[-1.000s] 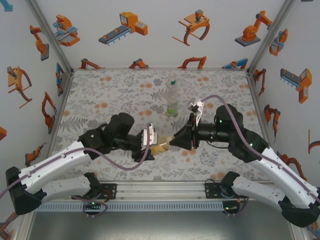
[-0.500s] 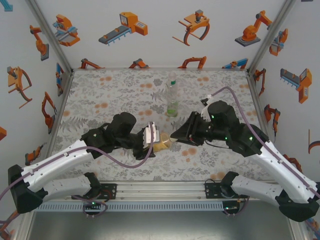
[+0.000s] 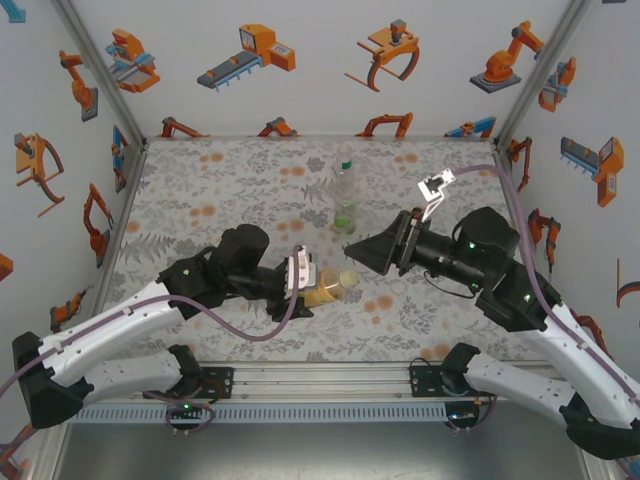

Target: Screw on the bottle caps

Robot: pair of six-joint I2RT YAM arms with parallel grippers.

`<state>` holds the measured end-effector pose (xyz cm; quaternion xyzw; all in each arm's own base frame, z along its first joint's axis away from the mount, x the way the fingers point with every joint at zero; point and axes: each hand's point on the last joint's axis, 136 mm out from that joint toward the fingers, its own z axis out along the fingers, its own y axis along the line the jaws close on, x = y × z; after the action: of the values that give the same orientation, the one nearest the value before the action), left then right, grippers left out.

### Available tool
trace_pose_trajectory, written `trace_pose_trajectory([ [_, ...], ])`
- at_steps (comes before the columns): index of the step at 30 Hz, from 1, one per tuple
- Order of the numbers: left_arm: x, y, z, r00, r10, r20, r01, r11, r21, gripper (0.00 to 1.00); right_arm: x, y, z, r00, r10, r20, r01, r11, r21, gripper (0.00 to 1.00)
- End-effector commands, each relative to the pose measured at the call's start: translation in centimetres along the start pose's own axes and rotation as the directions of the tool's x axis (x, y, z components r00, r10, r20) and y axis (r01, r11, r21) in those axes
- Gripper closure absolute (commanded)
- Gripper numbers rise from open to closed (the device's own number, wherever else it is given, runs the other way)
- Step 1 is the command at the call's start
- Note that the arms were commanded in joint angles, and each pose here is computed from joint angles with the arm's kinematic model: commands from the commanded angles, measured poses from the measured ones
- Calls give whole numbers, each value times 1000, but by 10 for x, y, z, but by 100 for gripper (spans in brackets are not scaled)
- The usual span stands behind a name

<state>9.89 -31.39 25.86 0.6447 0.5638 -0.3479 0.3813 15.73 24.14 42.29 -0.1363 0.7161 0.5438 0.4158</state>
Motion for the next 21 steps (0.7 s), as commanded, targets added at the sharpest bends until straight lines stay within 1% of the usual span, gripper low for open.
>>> trace_pose_trajectory([
  [1, -52, -6, -18, 983, 29, 179, -35, 999, 30, 100, -28, 63, -12, 943, -272, 190, 315, 912, -262, 45],
  [3, -66, -12, -22, 972, 27, 232, -43, 997, 64, 100, -31, 83, -19, 915, -323, 242, 392, 856, -338, 43],
  [6, -89, -18, -31, 946, 26, 323, -60, 994, 93, 100, -24, 114, -33, 862, -413, 295, 507, 725, -466, 38],
  [10, -116, -25, -48, 895, 41, 445, -101, 989, 112, 100, -20, 143, -47, 818, -449, 359, 573, 576, -583, 40],
  [13, -130, -33, -59, 865, 44, 500, -132, 981, 142, 100, -20, 153, -55, 794, -456, 402, 603, 511, -612, 41],
  [16, -141, -39, -67, 847, 40, 531, -152, 974, 170, 100, -15, 160, -61, 774, -471, 423, 623, 445, -643, 43],
  [21, -146, -45, -72, 843, 32, 536, -162, 967, 197, 100, -13, 161, -60, 778, -473, 412, 613, 434, -660, 49],
])
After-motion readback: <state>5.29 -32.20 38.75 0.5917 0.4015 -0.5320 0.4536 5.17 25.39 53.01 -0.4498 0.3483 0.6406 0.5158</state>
